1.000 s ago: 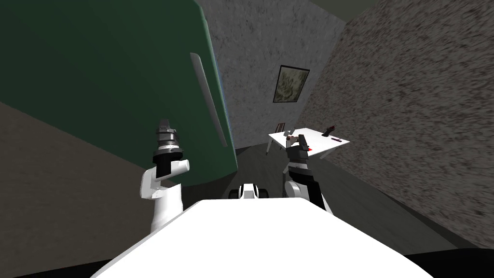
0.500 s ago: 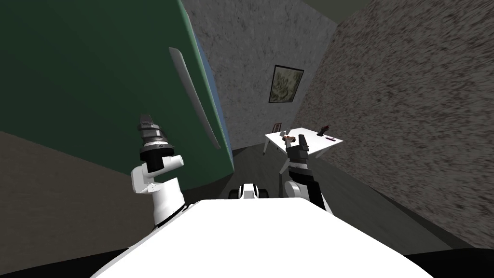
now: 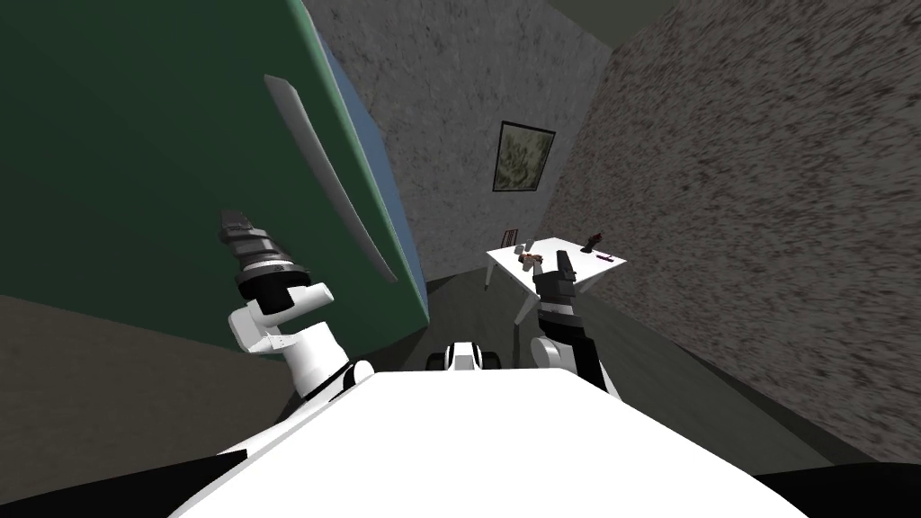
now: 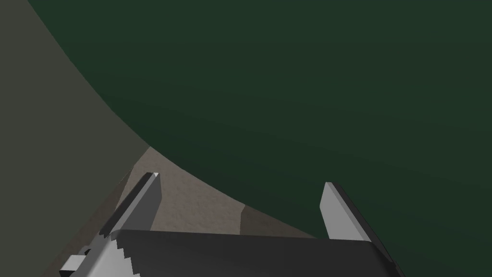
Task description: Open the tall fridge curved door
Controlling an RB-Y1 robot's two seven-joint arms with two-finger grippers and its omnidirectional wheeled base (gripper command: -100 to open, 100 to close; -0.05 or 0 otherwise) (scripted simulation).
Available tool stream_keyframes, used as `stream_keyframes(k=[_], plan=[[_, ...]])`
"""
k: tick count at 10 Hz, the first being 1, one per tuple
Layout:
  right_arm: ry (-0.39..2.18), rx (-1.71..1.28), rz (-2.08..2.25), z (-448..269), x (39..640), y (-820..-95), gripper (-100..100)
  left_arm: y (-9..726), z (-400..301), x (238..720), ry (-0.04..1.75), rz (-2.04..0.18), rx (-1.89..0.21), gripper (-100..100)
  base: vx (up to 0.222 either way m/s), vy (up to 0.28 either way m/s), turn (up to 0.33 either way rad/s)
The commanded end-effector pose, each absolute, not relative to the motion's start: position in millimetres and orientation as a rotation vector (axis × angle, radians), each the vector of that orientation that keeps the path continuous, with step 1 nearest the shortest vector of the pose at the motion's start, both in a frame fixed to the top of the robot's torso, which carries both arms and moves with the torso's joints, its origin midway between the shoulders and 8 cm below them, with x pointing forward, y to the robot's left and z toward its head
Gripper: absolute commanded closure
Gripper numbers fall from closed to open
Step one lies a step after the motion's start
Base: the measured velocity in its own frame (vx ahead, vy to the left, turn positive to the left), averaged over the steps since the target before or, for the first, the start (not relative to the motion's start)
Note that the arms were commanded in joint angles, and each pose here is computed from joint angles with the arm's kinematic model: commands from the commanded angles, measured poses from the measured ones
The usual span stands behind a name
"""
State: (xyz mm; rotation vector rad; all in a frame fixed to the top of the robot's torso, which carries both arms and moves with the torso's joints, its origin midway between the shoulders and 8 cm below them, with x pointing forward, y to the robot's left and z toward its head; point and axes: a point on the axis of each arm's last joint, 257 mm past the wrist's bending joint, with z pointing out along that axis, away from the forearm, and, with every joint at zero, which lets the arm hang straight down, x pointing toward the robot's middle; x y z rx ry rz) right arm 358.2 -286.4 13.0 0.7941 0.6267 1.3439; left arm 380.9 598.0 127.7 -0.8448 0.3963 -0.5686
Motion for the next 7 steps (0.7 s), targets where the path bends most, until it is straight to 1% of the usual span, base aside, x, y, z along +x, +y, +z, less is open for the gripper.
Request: stream_keyframes(k=[1,6,7], plan=[[0.627,0.794,1.344,13.0,358.2,-286.4,0,626.9,131.7,369.2,0.323,-0.553,-0.907,-100,0.053,-0.120,-0.067],[0.627,0.794,1.344,13.0,358.2,-286.4,0,664.9,132.5,352.8,0.202,-0.558,-0.993,-100,0.031,-0.113,-0.052],[0.627,0.794,1.344,13.0,358.2,-286.4,0,680.3,125.1,348.7,0.162,-0.562,-1.039,-100,0.038,-0.095,-0.056]])
